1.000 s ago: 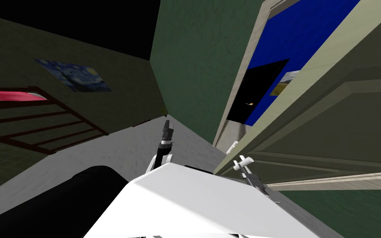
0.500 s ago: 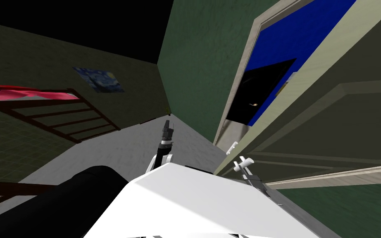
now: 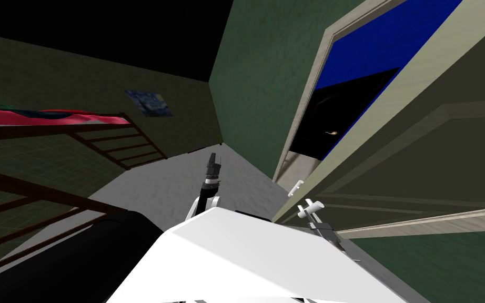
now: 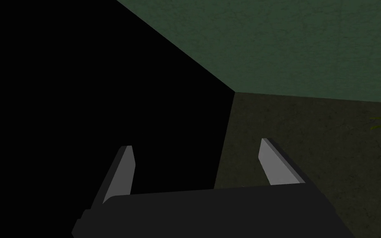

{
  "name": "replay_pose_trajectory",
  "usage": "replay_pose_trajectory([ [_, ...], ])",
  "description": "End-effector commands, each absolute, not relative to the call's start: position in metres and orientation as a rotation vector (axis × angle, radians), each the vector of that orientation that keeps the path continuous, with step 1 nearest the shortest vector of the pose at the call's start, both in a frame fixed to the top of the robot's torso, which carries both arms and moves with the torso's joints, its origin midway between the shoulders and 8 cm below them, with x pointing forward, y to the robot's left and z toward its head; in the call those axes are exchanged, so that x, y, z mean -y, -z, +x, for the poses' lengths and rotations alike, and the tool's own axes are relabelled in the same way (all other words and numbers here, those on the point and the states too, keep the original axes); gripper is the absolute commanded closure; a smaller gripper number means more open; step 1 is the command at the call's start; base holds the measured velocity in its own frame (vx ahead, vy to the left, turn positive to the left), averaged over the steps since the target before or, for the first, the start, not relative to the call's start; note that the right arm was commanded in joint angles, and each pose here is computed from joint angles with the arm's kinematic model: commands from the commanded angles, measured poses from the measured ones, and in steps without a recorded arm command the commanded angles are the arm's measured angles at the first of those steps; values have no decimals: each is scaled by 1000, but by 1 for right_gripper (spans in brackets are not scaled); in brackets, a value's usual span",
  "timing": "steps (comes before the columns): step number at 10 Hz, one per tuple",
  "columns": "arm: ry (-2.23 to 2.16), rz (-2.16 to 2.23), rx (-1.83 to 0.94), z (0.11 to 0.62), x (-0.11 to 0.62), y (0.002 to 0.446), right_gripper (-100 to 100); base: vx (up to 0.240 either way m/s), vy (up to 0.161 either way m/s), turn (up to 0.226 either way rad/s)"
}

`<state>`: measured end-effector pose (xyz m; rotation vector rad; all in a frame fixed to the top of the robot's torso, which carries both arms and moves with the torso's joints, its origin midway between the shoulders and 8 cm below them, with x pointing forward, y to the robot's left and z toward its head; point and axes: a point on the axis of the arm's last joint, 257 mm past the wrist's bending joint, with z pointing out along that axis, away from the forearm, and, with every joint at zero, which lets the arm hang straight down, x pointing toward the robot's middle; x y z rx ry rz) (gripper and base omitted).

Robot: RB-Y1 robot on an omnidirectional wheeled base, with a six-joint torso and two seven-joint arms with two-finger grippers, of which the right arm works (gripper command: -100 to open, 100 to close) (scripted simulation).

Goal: Pull the door open

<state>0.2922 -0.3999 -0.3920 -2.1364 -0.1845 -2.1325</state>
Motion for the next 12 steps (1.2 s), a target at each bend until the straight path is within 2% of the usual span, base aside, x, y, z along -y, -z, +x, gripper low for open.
replay_pose_trajectory([
  [1, 2126, -2131, 190, 290, 399, 392, 100, -191, -76, 151],
  [6, 2118, -2124, 201, 290, 397, 393, 100, -163, -72, 101],
  [12, 2111, -2115, 217, 290, 398, 393, 100, -193, -70, 155],
])
